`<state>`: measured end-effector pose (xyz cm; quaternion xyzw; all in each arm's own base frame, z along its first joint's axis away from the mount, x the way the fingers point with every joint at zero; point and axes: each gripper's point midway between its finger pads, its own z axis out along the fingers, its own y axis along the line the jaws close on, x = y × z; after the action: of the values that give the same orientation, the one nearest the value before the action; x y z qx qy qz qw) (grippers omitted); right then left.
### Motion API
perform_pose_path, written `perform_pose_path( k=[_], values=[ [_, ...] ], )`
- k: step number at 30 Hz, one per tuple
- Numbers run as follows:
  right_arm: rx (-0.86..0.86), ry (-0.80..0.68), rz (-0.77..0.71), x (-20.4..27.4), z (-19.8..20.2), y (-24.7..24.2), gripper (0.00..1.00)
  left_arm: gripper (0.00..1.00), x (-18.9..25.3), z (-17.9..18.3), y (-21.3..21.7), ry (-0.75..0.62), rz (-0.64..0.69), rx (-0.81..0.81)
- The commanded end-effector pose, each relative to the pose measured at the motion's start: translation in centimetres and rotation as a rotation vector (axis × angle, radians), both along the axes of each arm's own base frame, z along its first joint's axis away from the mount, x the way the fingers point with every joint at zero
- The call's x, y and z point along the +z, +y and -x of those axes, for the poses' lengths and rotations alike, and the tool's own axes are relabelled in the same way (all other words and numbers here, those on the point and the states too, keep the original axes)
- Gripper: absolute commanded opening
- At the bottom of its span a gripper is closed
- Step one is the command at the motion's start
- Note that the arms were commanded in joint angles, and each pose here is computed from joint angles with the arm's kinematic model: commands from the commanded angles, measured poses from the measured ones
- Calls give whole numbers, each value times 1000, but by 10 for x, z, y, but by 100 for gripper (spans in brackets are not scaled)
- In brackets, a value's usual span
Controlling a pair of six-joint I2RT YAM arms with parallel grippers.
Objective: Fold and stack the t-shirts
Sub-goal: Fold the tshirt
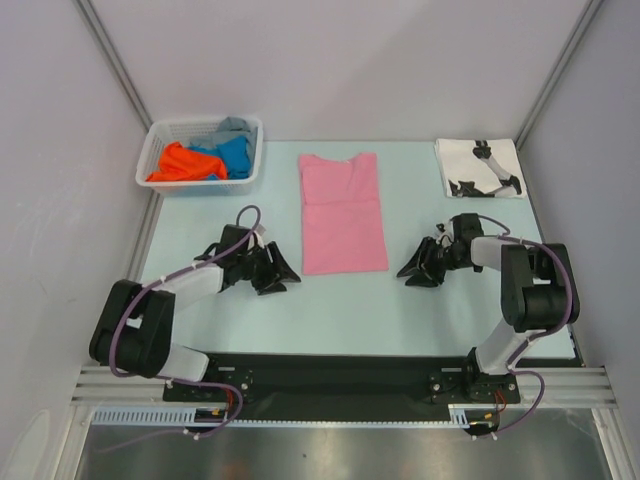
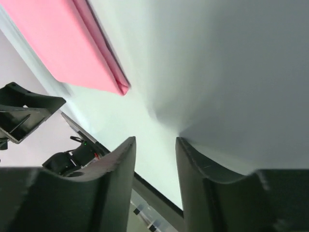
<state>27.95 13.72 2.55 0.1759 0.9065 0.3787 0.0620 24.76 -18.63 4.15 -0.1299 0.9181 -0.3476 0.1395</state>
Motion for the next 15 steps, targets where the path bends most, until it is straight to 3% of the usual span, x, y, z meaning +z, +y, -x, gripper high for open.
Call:
perform_pose_path(
  k=[1,11,15],
  values=[
    [11,-37,44,-1,-2,1,48,61,-2,-8,7,0,-40,38],
    [-16,-14,14,-9,-29,18,52,48,-20,-48,-7,93,-29,174],
    [-23,3,-7,-13,-36,26,52,43,-32,-47,-6,160,-63,205]
  ],
)
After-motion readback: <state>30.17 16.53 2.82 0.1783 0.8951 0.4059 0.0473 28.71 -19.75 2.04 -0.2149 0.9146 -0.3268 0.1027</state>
